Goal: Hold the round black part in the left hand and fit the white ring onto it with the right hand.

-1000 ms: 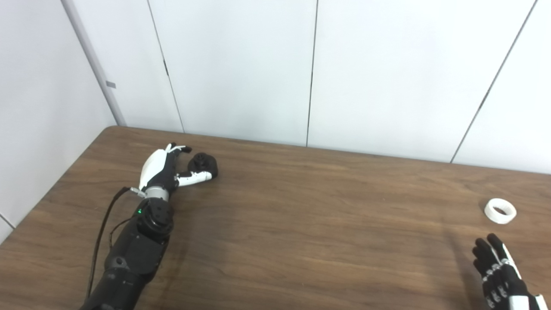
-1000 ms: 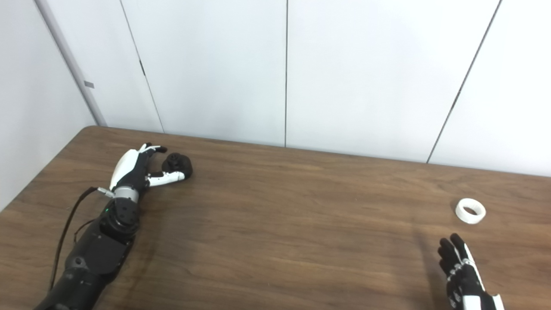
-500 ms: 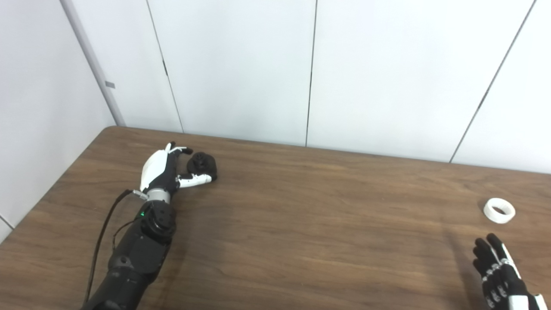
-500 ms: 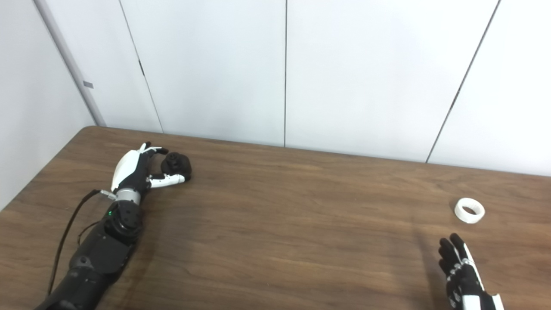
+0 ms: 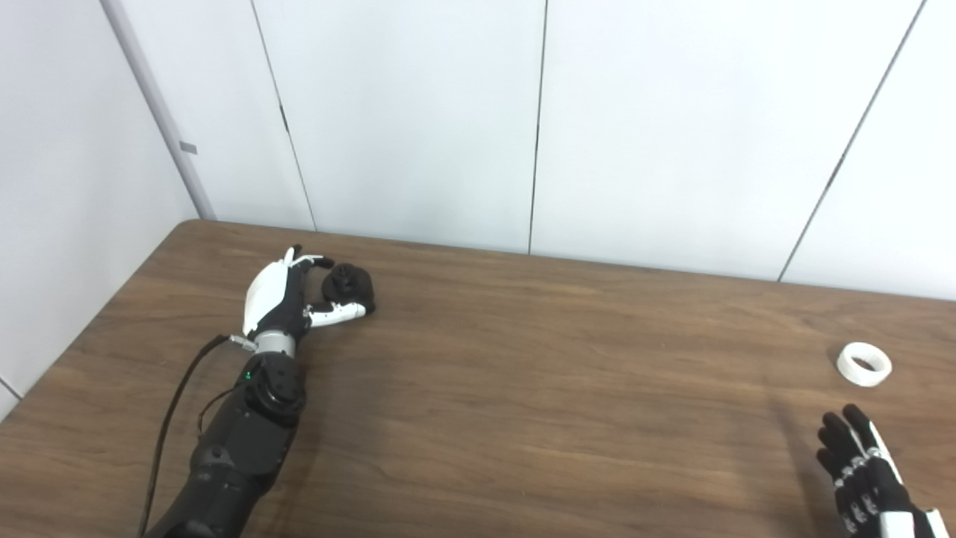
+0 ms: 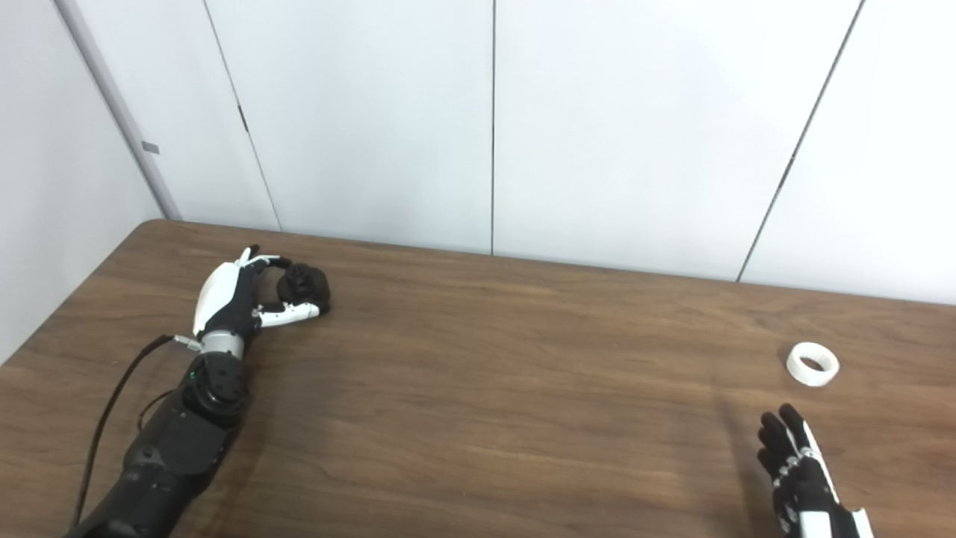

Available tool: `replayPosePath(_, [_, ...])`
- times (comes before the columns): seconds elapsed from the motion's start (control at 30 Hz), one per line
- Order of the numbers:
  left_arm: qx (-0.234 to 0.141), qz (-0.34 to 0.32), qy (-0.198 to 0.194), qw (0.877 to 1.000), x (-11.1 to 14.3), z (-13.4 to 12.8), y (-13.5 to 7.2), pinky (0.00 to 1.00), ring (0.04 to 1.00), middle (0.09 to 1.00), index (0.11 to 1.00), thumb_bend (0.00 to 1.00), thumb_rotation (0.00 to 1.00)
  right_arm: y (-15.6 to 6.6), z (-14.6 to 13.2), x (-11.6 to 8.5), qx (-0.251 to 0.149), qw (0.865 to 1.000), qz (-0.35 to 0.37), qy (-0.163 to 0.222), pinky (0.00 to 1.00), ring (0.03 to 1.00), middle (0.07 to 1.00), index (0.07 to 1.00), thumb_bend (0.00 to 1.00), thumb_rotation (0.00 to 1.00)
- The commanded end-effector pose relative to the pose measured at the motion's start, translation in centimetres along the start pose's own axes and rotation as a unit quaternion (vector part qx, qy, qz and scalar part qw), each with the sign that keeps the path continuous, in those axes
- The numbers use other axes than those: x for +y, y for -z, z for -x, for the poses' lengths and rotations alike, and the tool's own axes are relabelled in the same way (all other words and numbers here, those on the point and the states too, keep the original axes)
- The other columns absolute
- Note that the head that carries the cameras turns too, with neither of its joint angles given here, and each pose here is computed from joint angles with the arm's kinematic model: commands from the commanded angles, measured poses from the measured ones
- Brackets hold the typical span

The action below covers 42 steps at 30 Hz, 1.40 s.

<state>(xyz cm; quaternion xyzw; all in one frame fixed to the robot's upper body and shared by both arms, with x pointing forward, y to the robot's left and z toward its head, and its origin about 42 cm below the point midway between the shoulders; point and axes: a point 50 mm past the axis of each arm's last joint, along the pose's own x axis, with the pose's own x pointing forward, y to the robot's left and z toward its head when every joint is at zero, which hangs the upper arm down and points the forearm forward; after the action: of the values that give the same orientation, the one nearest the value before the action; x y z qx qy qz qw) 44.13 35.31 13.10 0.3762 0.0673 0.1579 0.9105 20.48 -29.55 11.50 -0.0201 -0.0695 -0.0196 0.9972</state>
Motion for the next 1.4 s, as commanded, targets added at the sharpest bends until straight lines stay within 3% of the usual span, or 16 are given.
replayPosePath(0.0, [0.006, -0.005, 0.012, 1.000, -0.3, -0.3, -0.5, 1.00, 1.000, 1.000, 0.762, 1.00, 0.31, 2.1, 4.6, -0.9, 0.059, 0.998, 0.009, 0.009, 0.96, 0.955, 0.939, 0.957, 0.65, 0.95])
replayPosePath(0.9, [-0.005, -0.104, 0.048, 0.993, -0.5, -1.1, 0.0, 1.00, 1.000, 1.000, 0.848, 1.00, 0.37, 2.1, 4.6, -0.2, 0.062, 0.998, 0.016, 0.013, 0.94, 0.945, 0.927, 0.955, 0.67, 0.94])
replayPosePath(1.13, [-0.004, -0.100, 0.043, 0.994, -0.5, -1.4, -0.3, 1.00, 1.000, 1.000, 0.818, 1.00, 0.37, 2.1, 4.5, -0.2, 0.063, 0.998, 0.019, 0.013, 0.95, 0.946, 0.932, 0.957, 0.69, 0.94])
replayPosePath(1.37, [-0.008, -0.088, 0.040, 0.995, -0.3, -1.3, -0.2, 1.00, 1.000, 1.000, 0.728, 0.98, 0.30, 2.0, 4.5, -0.1, 0.064, 0.998, 0.016, 0.015, 0.95, 0.946, 0.933, 0.960, 0.69, 0.94])
